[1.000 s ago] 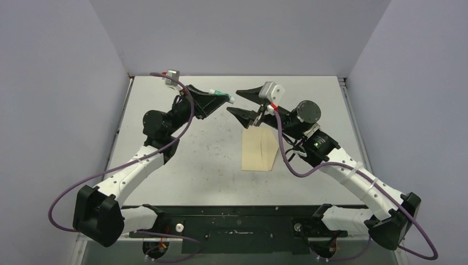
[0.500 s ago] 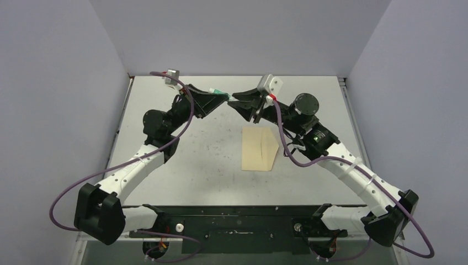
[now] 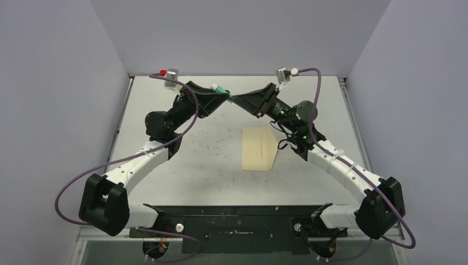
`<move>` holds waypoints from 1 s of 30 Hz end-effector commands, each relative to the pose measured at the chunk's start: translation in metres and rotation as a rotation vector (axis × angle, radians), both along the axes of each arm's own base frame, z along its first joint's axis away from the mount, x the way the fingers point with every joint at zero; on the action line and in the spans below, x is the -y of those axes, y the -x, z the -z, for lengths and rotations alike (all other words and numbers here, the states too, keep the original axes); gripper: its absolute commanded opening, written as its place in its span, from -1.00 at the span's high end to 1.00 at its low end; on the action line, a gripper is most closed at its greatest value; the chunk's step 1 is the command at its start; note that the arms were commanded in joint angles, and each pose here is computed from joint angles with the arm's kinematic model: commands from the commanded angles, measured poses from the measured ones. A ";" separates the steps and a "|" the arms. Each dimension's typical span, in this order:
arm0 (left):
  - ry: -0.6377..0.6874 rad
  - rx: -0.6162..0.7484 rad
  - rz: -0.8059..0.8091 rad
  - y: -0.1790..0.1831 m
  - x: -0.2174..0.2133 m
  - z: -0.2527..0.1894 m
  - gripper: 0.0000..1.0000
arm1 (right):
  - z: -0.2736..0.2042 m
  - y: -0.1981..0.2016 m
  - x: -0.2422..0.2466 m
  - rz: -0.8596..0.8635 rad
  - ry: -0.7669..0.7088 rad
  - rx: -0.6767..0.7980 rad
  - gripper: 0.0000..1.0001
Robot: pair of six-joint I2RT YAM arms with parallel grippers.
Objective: Place the letter into the envelope and seal it
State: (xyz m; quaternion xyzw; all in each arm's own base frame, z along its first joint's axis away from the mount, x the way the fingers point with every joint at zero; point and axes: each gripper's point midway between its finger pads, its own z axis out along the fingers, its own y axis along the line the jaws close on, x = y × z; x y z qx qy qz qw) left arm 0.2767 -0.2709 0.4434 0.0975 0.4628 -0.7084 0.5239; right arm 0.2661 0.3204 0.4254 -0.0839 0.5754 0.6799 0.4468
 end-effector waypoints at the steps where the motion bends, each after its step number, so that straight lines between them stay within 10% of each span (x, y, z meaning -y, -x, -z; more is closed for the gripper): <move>1: 0.088 0.223 -0.028 0.018 -0.013 -0.048 1.00 | -0.032 0.011 0.013 -0.116 -0.317 -0.310 0.89; 7: 0.098 0.194 -0.028 0.019 -0.015 -0.047 1.00 | -0.041 0.013 0.030 -0.080 -0.406 -0.270 0.83; 11: 0.085 0.167 -0.022 0.020 -0.015 -0.043 1.00 | -0.024 0.012 0.028 0.079 -0.188 0.031 -0.54; 14: 0.068 0.134 -0.012 0.020 -0.014 -0.038 1.00 | -0.006 0.005 0.025 0.198 0.074 0.259 -0.79; 30: 0.032 0.016 0.066 0.029 -0.008 -0.031 1.00 | -0.018 0.017 0.011 0.325 0.541 0.973 0.01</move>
